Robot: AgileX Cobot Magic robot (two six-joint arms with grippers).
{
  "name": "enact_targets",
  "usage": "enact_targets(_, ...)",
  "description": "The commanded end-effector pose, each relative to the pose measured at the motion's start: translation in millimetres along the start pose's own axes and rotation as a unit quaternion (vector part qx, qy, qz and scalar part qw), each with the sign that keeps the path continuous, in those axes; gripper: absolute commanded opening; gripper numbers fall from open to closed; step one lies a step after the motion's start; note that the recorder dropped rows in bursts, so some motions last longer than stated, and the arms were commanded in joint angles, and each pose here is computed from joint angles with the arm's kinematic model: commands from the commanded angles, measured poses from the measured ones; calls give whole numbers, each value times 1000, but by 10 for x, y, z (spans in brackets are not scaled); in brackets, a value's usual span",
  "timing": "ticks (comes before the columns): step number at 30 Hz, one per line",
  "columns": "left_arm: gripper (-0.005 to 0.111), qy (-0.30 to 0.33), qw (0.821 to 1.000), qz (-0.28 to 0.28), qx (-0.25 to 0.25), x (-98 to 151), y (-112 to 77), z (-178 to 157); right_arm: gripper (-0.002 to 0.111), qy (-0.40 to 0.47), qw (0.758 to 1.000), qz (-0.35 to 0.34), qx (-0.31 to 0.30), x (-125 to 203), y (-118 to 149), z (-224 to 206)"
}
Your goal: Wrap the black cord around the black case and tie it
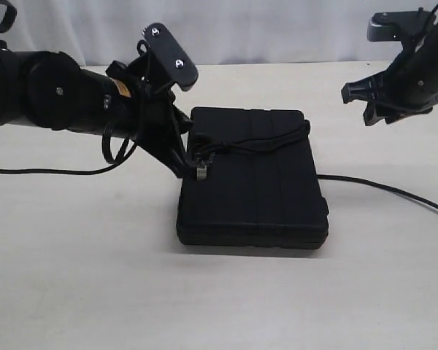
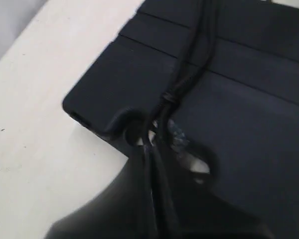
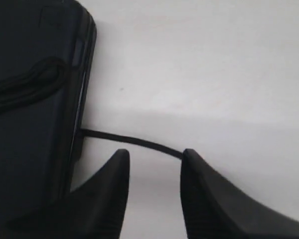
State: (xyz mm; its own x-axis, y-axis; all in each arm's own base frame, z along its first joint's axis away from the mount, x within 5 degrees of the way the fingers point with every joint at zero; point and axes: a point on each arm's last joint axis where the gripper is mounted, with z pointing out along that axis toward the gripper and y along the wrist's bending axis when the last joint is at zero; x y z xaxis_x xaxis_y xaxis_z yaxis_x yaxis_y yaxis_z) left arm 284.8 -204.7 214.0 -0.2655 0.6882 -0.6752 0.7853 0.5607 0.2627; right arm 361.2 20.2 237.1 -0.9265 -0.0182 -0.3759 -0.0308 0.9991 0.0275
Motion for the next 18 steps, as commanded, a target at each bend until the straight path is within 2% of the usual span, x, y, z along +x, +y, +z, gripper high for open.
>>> enact_targets(1,0,12,997,72,37,-19,-166,-17,36,39,999,11,-30,192,-50,106)
enact_targets(4,0,-25,994,104,12,-121,-223,7,36,64,998,11,-29,329,-55,198)
enact_targets(6,4,-46,992,116,-11,-171,-201,22,36,74,997,15,-30,388,-53,233)
enact_targets(9,23,-31,984,173,-1,-143,-236,51,36,81,996,15,-31,412,-36,241)
enact_targets(10,34,-23,982,190,4,-122,-245,67,36,82,996,21,-36,413,-25,238)
enact_targets(13,55,-22,979,203,-2,-98,-244,140,36,80,995,24,-47,410,-5,232)
enact_targets(14,58,-25,979,203,-7,-92,-242,177,36,80,995,24,-48,409,-3,232)
enact_targets(18,59,-14,979,202,-3,-36,-259,374,36,79,995,22,-48,408,-4,232)
